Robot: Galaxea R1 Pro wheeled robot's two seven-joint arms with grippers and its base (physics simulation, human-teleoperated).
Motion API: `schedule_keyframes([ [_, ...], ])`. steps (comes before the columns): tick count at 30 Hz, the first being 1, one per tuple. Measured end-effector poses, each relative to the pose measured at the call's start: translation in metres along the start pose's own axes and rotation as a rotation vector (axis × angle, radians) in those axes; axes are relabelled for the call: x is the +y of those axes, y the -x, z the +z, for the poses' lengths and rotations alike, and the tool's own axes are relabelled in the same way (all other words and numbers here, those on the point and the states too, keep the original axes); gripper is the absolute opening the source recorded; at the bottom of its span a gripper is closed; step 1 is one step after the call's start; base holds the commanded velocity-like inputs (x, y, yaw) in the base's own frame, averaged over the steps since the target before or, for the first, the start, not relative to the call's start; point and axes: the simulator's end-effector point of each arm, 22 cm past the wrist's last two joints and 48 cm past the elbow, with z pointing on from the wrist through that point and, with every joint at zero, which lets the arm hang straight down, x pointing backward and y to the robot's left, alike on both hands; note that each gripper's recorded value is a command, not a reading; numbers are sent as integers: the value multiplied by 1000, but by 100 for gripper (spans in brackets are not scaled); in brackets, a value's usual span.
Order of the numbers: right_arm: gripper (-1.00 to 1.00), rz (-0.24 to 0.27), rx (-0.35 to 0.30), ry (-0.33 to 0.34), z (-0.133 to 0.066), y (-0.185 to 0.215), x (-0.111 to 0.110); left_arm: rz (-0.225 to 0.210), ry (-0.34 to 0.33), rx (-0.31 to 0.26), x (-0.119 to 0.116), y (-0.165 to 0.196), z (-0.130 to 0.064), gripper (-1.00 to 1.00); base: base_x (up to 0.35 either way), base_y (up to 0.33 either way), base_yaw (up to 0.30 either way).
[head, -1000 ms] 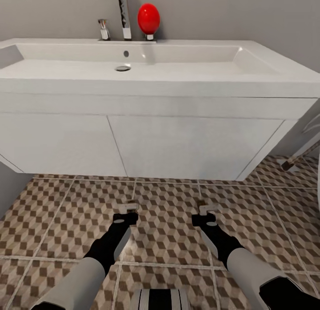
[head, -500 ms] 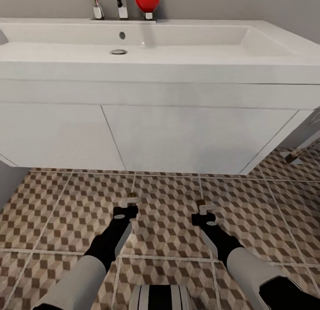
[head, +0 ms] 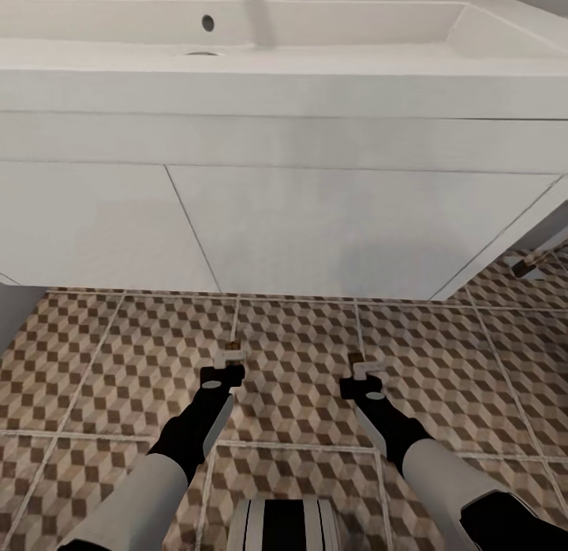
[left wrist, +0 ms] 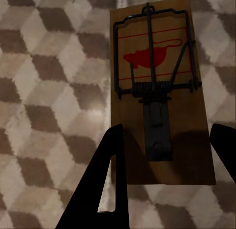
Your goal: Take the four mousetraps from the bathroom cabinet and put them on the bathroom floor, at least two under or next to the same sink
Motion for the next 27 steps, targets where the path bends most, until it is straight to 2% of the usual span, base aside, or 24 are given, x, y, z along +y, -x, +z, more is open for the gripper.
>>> schedule_keyframes([
  [9, -100, -11, 22, 6, 11, -15, 4, 2, 1, 34, -1, -21, 12, -100, 0, 0, 0],
  [15, -100, -27, 9, 7, 11, -10, 5, 2, 0, 28, -1, -18, 12, -100, 0, 0, 0],
  [22, -100, -19, -53, 22, 8, 20, 12, -13, -3, -13, -1, 2, 8, -100, 0, 0, 0],
  [27, -100, -16, -49, 28, 14, 15, 16, -15, -3, -1, -2, -5, 14, -100, 0, 0, 0],
])
